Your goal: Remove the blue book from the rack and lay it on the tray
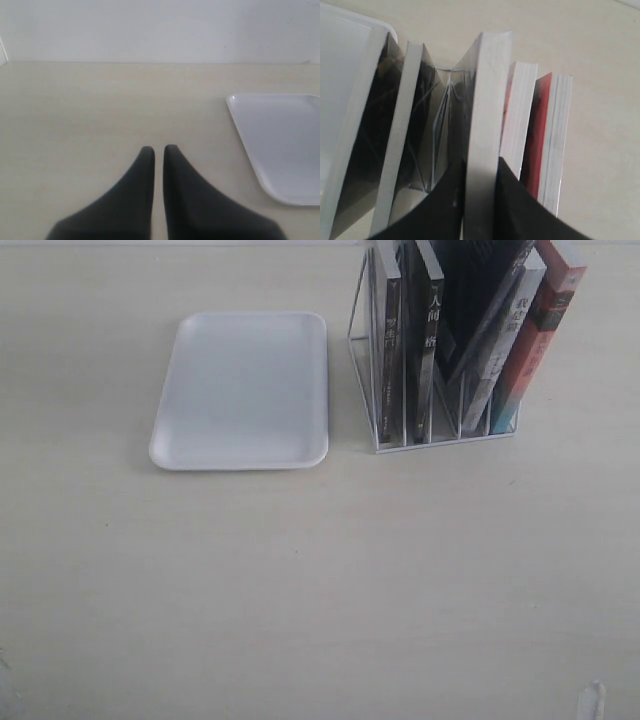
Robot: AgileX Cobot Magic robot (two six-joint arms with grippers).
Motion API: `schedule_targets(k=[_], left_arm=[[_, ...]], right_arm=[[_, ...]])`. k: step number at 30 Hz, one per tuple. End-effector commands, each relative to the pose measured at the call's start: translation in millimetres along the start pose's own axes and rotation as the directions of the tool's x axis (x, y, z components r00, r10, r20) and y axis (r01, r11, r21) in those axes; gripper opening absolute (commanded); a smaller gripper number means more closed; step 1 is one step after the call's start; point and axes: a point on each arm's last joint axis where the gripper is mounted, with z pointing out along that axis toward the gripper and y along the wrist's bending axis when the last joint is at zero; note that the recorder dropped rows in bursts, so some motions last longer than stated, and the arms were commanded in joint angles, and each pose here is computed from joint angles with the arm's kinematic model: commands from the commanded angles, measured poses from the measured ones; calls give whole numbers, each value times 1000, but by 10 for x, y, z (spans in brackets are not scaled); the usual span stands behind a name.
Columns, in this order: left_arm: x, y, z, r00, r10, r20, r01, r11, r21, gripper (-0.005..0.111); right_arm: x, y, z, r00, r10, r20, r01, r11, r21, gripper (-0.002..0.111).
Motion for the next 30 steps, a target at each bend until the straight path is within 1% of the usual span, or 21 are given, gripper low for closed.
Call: schedule_targets(k=[1, 5, 6, 7, 8, 9, 10, 12, 13, 14, 15, 18, 21, 24, 25, 28, 30], left_arm=[[6, -4, 2, 1000, 6, 4, -6, 1000, 8, 6], [6, -4, 2, 1000, 6, 4, -6, 1000, 8, 6], [6, -4, 2, 1000, 6, 4, -6, 1000, 8, 6], [6, -4, 2, 1000, 6, 4, -6, 1000, 8, 6], [6, -4, 2, 1000, 6, 4, -6, 1000, 8, 6], [6, -4, 2, 1000, 6, 4, -6, 1000, 8, 6], [6, -4, 2, 1000, 6, 4, -6, 1000, 8, 6], [6, -4, 2, 1000, 6, 4, -6, 1000, 8, 6], [6, -4, 2, 1000, 6, 4, -6, 1000, 8, 6], [6, -4, 2, 1000, 6, 4, -6, 1000, 8, 6], [6, -4, 2, 1000, 6, 4, -6, 1000, 8, 6], [6, -4, 2, 1000, 6, 4, -6, 1000, 8, 6], [6, -4, 2, 1000, 6, 4, -6, 1000, 8, 6], [6, -4, 2, 1000, 6, 4, -6, 1000, 8, 6], [6, -4, 2, 1000, 6, 4, -6, 1000, 8, 6], [6, -4, 2, 1000, 6, 4, -6, 1000, 8, 6], [6, -4, 2, 1000, 6, 4, -6, 1000, 8, 6]], right_arm=[[-9, -48, -218, 998, 11, 69, -12, 1000, 1, 0], [84, -155, -700, 984, 18, 179, -20, 1000, 5, 0], [150, -214, -933, 972, 24, 233, -27, 1000, 12, 0], [191, -256, -1159, 947, 37, 319, -39, 999, -2, 0], [206, -273, -1288, 924, 48, 378, -44, 999, -18, 0], [255, -286, -1538, 874, 75, 479, -47, 996, -72, 0], [283, -283, -1656, 847, 97, 522, -45, 993, -110, 0], [383, -249, -1989, 766, 138, 628, 8, 975, -224, 0], [418, -232, -2077, 745, 145, 651, 35, 966, -255, 0], [444, -216, -2131, 735, 144, 663, 60, 960, -275, 0], [501, -173, -2214, 728, 141, 671, 112, 941, -319, 0], [563, -79, -2253, 733, 68, 677, 238, 906, -349, 0], [623, 48, -2287, 721, -12, 693, 392, 832, -393, 0], [679, 180, -2315, 677, -68, 732, 541, 721, -433, 0], [700, 217, -2321, 653, -98, 751, 592, 685, -425, 0], [780, 378, -2265, 567, -235, 790, 728, 591, -347, 0], [837, 504, -2198, 530, -301, 793, 781, 538, -318, 0]])
